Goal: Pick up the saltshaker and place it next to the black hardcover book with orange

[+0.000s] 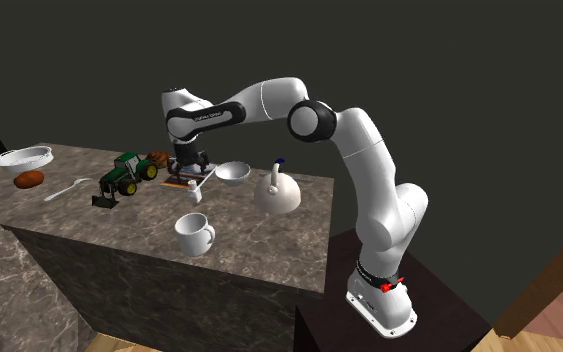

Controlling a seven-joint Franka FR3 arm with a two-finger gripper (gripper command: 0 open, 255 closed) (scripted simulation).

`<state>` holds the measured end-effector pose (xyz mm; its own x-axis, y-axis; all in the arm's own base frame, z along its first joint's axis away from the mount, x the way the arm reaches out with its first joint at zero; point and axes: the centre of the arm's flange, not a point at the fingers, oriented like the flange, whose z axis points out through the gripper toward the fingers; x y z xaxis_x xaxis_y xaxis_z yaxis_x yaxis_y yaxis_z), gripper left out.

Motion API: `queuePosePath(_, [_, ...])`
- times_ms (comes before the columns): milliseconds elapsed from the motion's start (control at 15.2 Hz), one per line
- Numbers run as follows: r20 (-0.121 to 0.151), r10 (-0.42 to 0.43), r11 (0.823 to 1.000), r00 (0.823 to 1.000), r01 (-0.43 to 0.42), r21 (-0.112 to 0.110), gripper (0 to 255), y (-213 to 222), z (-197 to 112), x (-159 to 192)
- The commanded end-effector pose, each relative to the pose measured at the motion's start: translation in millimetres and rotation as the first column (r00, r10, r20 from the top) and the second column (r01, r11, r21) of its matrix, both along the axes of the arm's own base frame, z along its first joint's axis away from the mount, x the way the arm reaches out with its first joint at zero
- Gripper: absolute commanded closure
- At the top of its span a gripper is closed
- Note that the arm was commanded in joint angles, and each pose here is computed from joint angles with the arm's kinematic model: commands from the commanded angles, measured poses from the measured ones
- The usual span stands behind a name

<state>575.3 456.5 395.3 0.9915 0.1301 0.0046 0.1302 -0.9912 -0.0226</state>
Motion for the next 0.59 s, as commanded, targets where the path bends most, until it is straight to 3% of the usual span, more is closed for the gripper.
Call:
queuePosePath(0, [0.0, 0.0, 1.0, 1.0, 0.0, 0.0, 0, 0.0, 24.5, 0.0])
queuePosePath(528, [0.0, 0.0, 1.0, 1.0, 0.0, 0.0, 0, -0.3, 34.9, -0.1])
